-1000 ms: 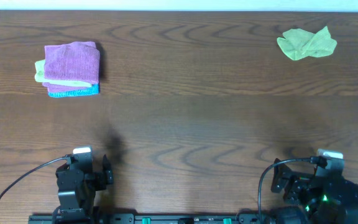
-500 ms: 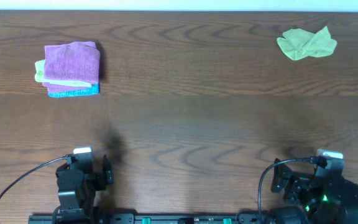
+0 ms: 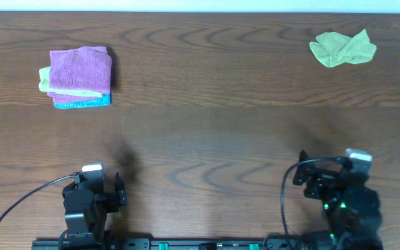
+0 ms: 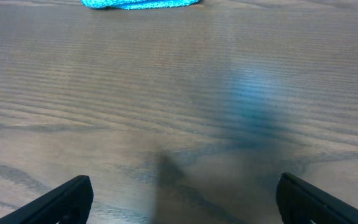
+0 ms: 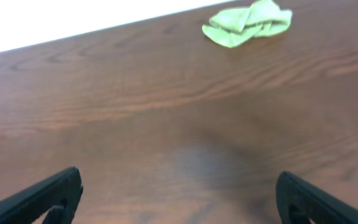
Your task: Fold the cloth
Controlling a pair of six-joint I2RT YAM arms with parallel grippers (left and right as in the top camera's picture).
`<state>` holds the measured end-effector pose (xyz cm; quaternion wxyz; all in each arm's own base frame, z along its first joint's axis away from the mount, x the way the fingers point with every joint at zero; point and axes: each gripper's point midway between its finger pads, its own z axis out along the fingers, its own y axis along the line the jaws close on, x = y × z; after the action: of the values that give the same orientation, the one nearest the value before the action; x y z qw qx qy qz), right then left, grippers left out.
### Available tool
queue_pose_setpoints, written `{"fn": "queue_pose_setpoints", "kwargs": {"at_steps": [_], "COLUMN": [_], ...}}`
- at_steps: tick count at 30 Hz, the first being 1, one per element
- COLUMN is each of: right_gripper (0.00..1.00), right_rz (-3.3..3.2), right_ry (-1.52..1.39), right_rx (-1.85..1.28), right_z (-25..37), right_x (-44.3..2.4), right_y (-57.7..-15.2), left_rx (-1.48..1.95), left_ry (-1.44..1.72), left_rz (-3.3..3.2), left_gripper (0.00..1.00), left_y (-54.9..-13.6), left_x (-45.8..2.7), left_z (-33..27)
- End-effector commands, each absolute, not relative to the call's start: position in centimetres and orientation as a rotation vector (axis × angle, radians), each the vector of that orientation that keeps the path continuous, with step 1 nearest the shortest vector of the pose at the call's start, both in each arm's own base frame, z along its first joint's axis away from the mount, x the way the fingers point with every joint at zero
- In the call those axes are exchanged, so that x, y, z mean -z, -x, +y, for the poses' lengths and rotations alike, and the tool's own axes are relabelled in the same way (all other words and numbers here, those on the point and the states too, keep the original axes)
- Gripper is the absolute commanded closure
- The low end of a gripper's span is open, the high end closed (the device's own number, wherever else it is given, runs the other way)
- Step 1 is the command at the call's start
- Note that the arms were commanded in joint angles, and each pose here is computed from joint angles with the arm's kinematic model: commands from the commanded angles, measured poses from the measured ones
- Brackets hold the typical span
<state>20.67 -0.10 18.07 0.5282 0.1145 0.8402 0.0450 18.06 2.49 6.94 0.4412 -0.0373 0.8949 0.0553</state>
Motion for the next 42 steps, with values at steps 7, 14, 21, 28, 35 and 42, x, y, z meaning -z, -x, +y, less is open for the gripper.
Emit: {"fn": "queue_pose_setpoints", "kwargs": {"at_steps": [7, 14, 21, 28, 35, 42], "right_gripper": [0.01, 0.01, 0.01, 0.01, 0.01, 0.01], "right_rz": [1.999, 2.044, 2.074, 2.140, 2.149, 2.141], "right_ry": [-0.066, -0.044, 0.068, 0.065, 0.065, 0.064], "right_rx": [-0.104, -0.086, -0.046, -0.030, -0.018, -0.018], "right_z": [0.7, 0.7, 1.2, 0.9, 0.8, 0.8], "right_x": [-12.8, -10.6, -9.2, -7.9, -7.7, -7.9], "right_y": [-20.8, -20.6, -20.4, -19.6, -19.5, -19.6], "left_rx": [-0.159, -0.159, -0.159, -0.159, -0.159, -0.159], "left_ry": [0.088, 0.088, 0.088, 0.088, 0.088, 0.088], "left_rz": [2.245, 2.245, 2.245, 2.245, 2.245, 2.245], "left_gripper": [0.05, 0.05, 0.05, 0.05, 0.05, 0.05], "left_y": [-17.8, -17.8, -17.8, -17.8, -17.8, -17.8], "left_x": [-6.0, -6.0, -6.0, -6.0, -6.0, -6.0], "left_z": [2.7, 2.7, 2.7, 2.7, 2.7, 2.7]}}
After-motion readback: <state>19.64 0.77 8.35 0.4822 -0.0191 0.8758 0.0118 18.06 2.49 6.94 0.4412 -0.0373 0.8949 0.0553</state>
